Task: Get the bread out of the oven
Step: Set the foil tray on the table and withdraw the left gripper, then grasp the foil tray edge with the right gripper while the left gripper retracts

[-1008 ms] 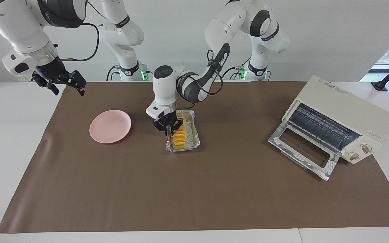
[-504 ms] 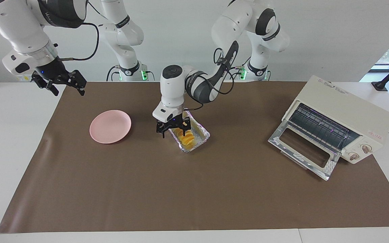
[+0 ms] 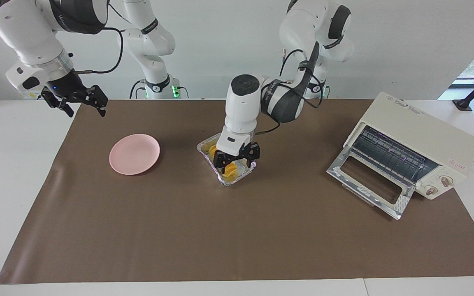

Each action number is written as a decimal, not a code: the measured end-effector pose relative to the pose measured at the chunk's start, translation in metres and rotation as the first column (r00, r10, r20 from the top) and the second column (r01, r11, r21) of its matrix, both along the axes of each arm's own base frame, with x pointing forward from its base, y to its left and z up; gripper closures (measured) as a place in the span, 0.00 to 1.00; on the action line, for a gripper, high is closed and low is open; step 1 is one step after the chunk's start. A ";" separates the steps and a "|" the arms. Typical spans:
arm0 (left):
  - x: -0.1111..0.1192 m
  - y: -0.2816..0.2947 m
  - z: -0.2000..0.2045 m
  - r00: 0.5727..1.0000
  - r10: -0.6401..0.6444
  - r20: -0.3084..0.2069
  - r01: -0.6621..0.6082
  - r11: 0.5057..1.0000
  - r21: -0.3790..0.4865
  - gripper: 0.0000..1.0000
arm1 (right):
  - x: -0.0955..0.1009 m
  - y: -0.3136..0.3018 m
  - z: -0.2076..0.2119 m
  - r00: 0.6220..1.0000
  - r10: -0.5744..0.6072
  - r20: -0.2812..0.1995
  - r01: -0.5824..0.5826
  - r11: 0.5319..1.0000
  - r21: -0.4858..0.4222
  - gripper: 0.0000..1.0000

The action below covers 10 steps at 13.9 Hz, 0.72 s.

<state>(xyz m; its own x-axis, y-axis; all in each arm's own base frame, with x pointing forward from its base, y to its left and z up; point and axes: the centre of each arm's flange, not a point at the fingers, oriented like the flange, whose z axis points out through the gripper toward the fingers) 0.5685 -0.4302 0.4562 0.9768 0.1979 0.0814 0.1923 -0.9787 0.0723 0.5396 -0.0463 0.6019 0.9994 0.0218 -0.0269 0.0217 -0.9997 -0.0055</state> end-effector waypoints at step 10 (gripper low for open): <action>0.049 0.286 0.108 0.981 -0.145 -0.127 0.153 0.987 0.057 0.00 | 0.057 0.142 -0.128 0.947 0.321 -0.002 -0.321 0.947 0.011 0.00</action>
